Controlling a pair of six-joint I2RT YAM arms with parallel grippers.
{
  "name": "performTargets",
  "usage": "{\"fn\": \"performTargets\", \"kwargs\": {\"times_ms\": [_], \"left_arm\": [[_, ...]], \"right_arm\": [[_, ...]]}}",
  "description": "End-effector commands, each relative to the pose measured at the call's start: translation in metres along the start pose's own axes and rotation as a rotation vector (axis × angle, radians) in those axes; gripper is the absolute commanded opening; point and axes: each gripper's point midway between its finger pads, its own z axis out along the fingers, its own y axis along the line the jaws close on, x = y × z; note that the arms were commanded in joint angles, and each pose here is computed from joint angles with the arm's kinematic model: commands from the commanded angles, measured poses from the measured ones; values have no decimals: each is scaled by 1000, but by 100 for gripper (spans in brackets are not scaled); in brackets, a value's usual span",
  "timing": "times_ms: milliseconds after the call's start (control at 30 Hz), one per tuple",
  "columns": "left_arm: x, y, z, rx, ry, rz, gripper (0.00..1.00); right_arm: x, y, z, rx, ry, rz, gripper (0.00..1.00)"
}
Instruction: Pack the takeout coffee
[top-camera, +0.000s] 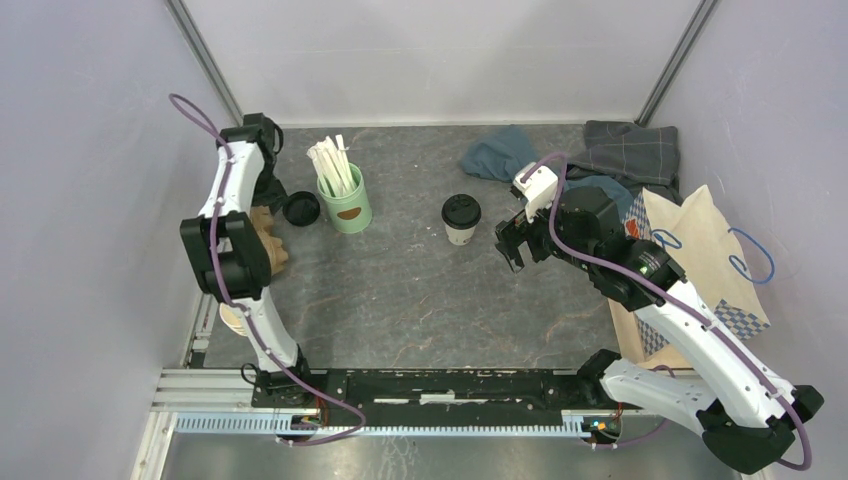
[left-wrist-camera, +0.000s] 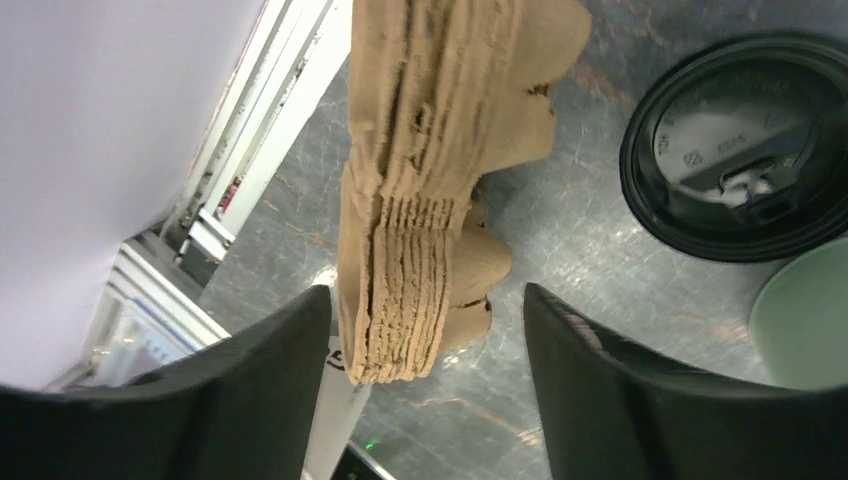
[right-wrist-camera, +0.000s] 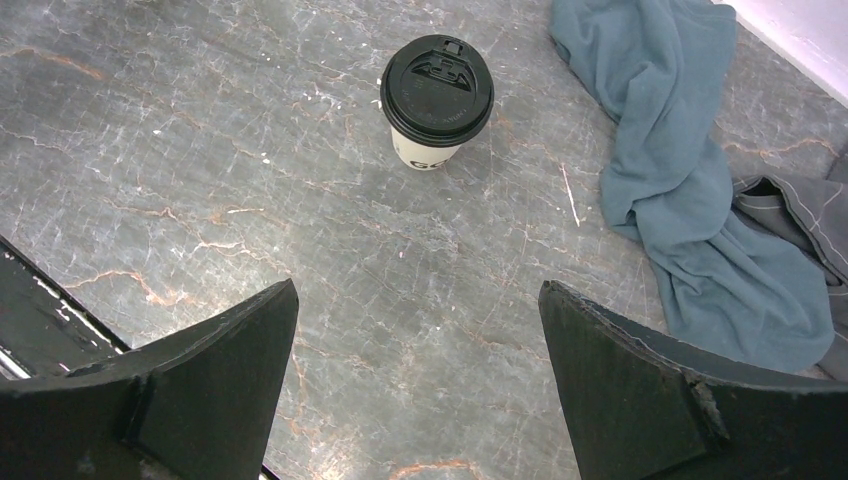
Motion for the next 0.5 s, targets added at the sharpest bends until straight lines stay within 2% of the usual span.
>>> {"fn": "performTargets", "kwargs": {"times_ms": [0,67,200,300,467], "left_arm": [[-25,29,-15,2,-127,-186,87],[-27,33,-5,-2,-129,-185,93],[-33,25,13,-4,-108,-108,94],[-43,11,22,34,-107,-55,89],[-41,5,40,-7,-58,13,79]], "right_arm": [[-11,-2,-4,15,-48,-6,98],[-10,-3,-3,18,-45,-5,98],[-10,-2,-3,15,-46,-7,98],[-9,-2,-2,15,-42,-4,98],[-10,-1,-1,9,-44,-5,98]]}}
